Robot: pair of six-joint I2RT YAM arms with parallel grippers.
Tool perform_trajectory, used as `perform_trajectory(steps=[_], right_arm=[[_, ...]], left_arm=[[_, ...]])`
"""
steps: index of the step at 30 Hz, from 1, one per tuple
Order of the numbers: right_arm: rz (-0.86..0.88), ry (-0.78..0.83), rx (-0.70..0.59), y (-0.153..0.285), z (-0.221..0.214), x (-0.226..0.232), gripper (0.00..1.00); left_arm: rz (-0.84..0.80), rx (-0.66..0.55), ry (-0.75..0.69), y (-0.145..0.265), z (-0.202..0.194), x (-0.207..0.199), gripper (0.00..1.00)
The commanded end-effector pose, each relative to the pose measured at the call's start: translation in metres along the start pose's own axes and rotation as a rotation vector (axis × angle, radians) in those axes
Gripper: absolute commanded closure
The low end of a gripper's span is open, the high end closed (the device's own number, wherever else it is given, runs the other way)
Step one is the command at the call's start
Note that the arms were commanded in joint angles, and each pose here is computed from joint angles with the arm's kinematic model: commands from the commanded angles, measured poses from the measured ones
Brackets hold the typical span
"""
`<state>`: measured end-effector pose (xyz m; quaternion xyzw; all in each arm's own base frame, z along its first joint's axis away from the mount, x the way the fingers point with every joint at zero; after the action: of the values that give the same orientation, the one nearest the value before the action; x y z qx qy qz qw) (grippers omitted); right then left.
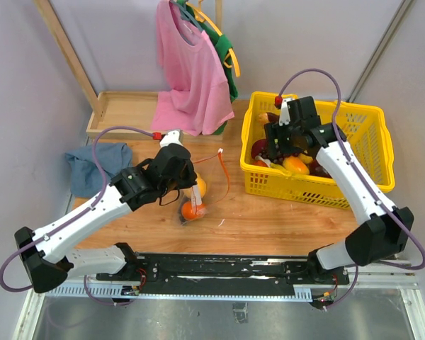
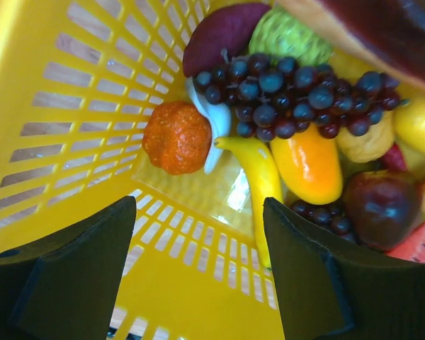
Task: Place the food in the zip-top bag and seal the zipper
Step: Pick up the fake fruit from the bin.
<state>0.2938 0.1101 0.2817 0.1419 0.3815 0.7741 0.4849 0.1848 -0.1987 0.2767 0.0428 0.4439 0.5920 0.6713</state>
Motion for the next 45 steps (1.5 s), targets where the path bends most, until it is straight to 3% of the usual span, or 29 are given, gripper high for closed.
perform_trajectory(steps=[1, 7, 31, 36, 45], right_arm=[[0.104, -0.102, 0.08, -0.028, -0.014, 0.012, 0.26], [0.16, -0.227, 0.193, -0.071, -0.039, 0.027, 0.25], [0.174, -0.389, 0.24, -0.161, -0.091, 0.035, 0.11], [0.195, -0.373, 0.242, -0.157, -0.092, 0.036, 0.22], [0.147, -0.304, 0.154, -0.111, -0.066, 0.024, 0.48]], left_arm=[[-0.03, -0.045, 0.034, -0.002, 0.009, -0.009, 1.0], [-0.032, -0.041, 0.031, -0.004, 0.008, -0.01, 1.0], [-0.024, -0.025, 0.026, -0.01, 0.004, -0.007, 1.0], [-0.024, -0.024, 0.028, -0.01, 0.003, -0.006, 1.0], [-0.034, -0.023, 0.031, -0.009, 0.003, -0.007, 1.0]])
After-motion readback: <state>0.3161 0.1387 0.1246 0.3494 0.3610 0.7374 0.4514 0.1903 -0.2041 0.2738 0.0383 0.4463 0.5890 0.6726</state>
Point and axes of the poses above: each gripper's point midway between its finger pads, its own y axis back along the fingers, its own x axis along the line the jaws close on, z = x × y, the point moved 7 cm from there along y, back along the fingers, and after that the axes turned 14 degrees about y, right-handed, at the moved point
